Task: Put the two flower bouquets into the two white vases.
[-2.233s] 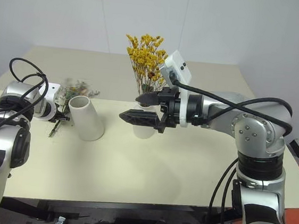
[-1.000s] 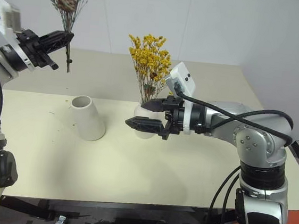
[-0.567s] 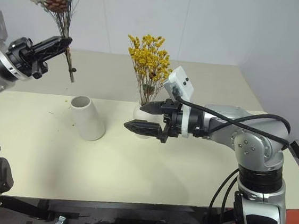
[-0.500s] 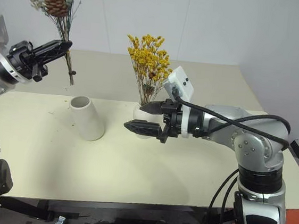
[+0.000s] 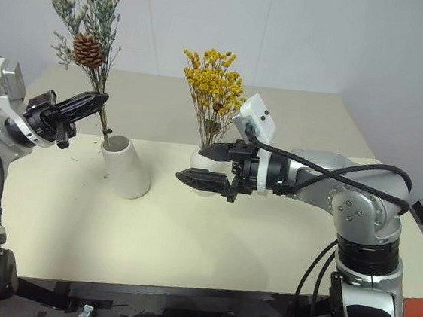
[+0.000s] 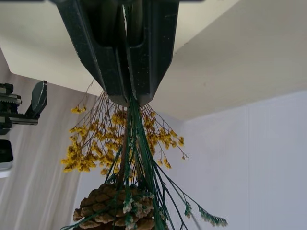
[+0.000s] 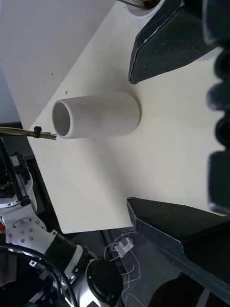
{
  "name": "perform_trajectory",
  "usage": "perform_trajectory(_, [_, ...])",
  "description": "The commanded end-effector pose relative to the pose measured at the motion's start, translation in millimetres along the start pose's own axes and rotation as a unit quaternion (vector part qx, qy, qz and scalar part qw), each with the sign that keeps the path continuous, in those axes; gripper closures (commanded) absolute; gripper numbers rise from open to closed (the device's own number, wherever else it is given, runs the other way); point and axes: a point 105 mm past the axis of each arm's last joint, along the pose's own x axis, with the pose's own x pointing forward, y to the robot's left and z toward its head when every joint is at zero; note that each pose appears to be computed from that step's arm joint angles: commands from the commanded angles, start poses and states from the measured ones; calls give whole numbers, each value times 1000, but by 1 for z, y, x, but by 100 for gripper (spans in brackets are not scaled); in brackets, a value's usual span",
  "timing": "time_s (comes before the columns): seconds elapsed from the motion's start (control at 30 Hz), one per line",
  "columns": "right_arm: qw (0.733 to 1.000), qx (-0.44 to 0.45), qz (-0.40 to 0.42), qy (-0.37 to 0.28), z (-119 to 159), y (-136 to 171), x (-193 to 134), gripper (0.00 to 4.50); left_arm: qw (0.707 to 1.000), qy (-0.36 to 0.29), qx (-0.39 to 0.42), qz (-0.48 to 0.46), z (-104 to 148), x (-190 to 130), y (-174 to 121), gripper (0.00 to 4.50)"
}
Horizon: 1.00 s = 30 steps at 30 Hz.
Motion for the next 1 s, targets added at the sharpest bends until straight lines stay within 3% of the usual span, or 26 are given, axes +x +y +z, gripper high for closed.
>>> perform_trajectory(0.03, [999,-26,-1,-24,12,4,-5,0,1000,-6,26,-3,8,5,-2,448])
perform_trajectory(0.77, [999,-24,-9,-24,11,5,-7,0,996,60,42,40,-27,1,11,448])
perform_trajectory(1.0, [999,-24,-8,-24,11,5,-8,0,995,77,44,55,-33,-3,10,255])
